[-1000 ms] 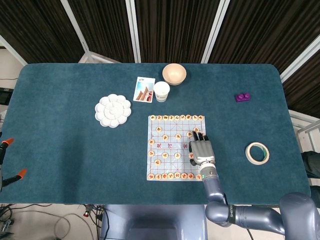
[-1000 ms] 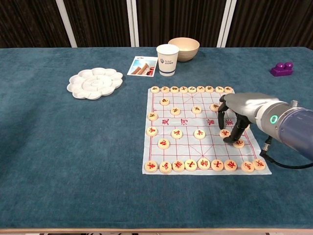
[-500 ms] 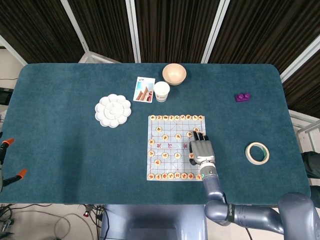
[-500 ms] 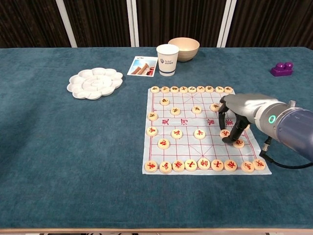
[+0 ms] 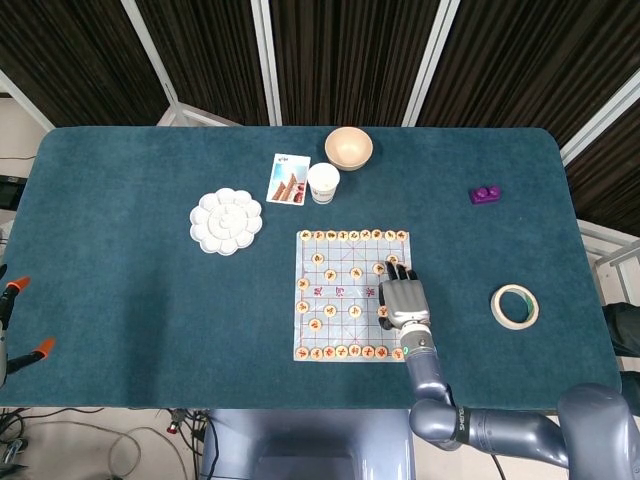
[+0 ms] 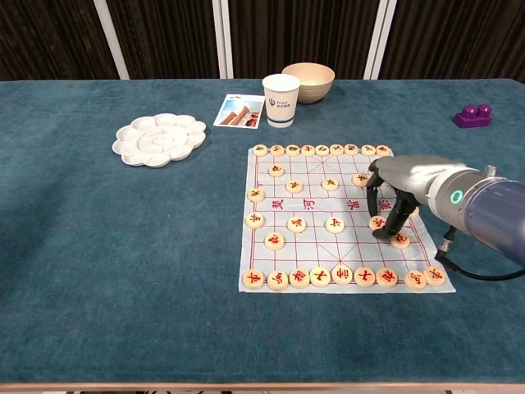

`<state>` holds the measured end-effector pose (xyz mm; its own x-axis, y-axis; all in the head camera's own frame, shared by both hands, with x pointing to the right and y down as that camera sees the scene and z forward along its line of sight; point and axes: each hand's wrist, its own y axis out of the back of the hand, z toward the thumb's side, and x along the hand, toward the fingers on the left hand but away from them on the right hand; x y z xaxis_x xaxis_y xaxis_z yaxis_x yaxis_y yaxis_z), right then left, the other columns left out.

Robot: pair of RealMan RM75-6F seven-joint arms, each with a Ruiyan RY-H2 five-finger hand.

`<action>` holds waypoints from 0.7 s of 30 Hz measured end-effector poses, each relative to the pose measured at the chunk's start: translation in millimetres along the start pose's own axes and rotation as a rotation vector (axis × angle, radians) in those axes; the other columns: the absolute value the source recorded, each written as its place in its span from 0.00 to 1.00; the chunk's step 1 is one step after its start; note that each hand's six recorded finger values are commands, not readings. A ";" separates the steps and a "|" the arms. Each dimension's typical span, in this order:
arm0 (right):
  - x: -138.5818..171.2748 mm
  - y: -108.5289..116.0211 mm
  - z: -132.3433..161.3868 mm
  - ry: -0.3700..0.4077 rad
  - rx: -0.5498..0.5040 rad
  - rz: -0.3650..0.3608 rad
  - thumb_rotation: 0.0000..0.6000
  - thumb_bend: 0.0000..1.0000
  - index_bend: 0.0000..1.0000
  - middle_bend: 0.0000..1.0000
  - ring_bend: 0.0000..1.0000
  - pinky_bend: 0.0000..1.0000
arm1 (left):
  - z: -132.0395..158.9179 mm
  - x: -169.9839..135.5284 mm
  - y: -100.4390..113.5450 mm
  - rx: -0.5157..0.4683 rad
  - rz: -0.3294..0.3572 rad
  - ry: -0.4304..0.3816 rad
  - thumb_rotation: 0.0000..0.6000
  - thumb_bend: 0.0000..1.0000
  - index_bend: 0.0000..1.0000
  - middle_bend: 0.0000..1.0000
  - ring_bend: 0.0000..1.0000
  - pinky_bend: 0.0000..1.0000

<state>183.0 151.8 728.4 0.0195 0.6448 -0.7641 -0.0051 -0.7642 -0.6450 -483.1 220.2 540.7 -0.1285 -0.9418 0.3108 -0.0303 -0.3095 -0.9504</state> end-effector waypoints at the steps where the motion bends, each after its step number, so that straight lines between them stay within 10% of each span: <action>1: 0.1 0.8 0.4 0.001 -0.002 -0.001 1.00 0.36 0.55 0.00 0.04 0.14 | -0.3 0.1 0.1 0.001 0.000 0.001 1.00 0.00 0.18 0.00 0.00 0.00; 21: -8.2 16.4 4.4 -0.011 -0.012 0.016 1.00 0.36 0.55 0.00 0.04 0.14 | 0.5 -0.9 0.9 0.002 0.005 -0.003 1.00 0.00 0.18 0.00 0.00 0.00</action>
<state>178.4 134.0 724.0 0.0090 0.6322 -0.7747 0.0070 -0.7748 -0.6322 -482.5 220.7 539.6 -0.1255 -0.9438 0.3057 -0.0278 -0.3047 -0.9520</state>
